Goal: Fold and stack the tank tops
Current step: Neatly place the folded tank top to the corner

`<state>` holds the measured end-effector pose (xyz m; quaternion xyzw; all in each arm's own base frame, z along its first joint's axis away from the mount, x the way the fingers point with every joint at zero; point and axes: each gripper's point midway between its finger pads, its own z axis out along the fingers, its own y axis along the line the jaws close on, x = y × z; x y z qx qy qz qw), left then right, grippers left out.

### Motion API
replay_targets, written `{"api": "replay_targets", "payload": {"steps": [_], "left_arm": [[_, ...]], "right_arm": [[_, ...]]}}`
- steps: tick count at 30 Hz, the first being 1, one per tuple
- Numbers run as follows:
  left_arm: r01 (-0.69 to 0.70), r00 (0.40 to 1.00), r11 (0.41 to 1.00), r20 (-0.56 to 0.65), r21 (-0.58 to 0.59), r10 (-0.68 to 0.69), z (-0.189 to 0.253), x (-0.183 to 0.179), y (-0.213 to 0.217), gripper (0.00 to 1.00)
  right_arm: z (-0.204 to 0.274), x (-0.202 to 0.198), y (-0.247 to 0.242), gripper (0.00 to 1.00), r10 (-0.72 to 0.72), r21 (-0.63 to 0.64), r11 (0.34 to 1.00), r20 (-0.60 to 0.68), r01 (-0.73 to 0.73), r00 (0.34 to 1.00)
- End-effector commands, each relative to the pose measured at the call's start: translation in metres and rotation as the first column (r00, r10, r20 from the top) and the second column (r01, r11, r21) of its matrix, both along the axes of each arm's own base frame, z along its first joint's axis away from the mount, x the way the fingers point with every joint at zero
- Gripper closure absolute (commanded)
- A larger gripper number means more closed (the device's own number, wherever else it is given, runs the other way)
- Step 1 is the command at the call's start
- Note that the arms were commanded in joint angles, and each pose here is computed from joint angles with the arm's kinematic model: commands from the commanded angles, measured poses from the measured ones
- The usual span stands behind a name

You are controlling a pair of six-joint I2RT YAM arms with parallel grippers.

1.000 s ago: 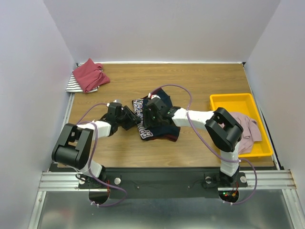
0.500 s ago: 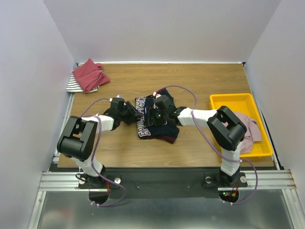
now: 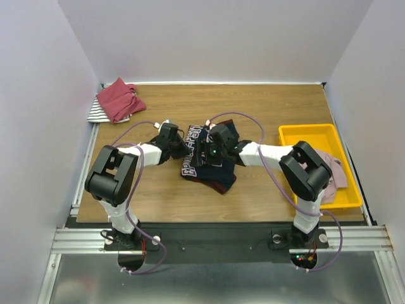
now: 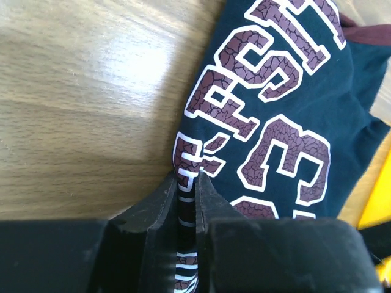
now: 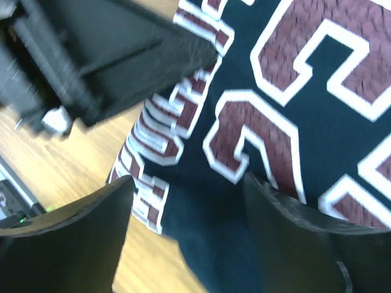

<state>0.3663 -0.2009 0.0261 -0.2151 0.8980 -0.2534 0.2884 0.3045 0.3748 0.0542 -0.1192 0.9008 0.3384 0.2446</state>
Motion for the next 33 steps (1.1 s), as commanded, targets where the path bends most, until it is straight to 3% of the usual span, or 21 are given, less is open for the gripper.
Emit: {"api": "replay_targets", "payload": {"steps": [1, 4, 5, 9, 11, 13, 14, 18, 22, 33], "left_arm": [[0.006, 0.98, 0.953, -0.189, 0.304, 0.054, -0.053, -0.031, 0.05, 1.0], [-0.011, 0.992, 0.937, -0.117, 0.35, 0.056, -0.024, 0.001, 0.05, 1.0], [-0.036, 0.989, 0.901, -0.114, 0.433, 0.094, -0.018, 0.004, 0.066, 1.0], [-0.131, 0.988, 0.805, 0.01, 0.578, 0.154, 0.033, 0.046, 0.095, 1.0], [-0.204, 0.977, 0.763, 0.077, 0.613, 0.199, 0.064, 0.076, 0.114, 1.0], [-0.228, 0.972, 0.739, 0.109, 0.634, 0.207, 0.077, 0.091, 0.126, 1.0], [-0.255, 0.963, 0.693, 0.117, 0.674, 0.241, 0.082, 0.095, 0.146, 1.0], [-0.29, 0.951, 0.606, 0.153, 0.741, 0.268, 0.095, 0.129, 0.172, 1.0], [-0.376, 0.922, 0.535, 0.246, 0.757, 0.299, 0.134, 0.165, 0.19, 1.0], [-0.492, 0.869, 0.456, 0.385, 0.742, 0.312, 0.191, 0.216, 0.224, 1.0]], "right_arm": [[0.056, 0.004, -0.007, 0.17, -0.047, 0.035, 0.998, 0.075, 0.045, 0.996], [0.089, 0.011, -0.017, 0.13, -0.109, 0.052, 0.993, 0.144, 0.102, 0.984], [0.109, 0.011, -0.023, 0.13, -0.131, 0.073, 0.99, 0.172, 0.12, 0.976], [0.137, 0.008, -0.042, 0.1, -0.196, 0.097, 0.979, 0.237, 0.177, 0.952], [0.144, 0.004, -0.051, 0.09, -0.206, 0.099, 0.977, 0.252, 0.187, 0.946], [0.149, 0.0, -0.054, 0.09, -0.203, 0.103, 0.978, 0.261, 0.181, 0.944], [0.146, -0.002, -0.057, 0.09, -0.2, 0.094, 0.979, 0.259, 0.181, 0.945], [0.149, -0.003, -0.067, 0.09, -0.218, 0.081, 0.976, 0.285, 0.203, 0.933], [0.146, -0.003, -0.068, 0.09, -0.208, 0.066, 0.978, 0.292, 0.197, 0.934], [0.134, 0.004, -0.07, 0.09, -0.203, 0.019, 0.978, 0.311, 0.208, 0.928]]}}
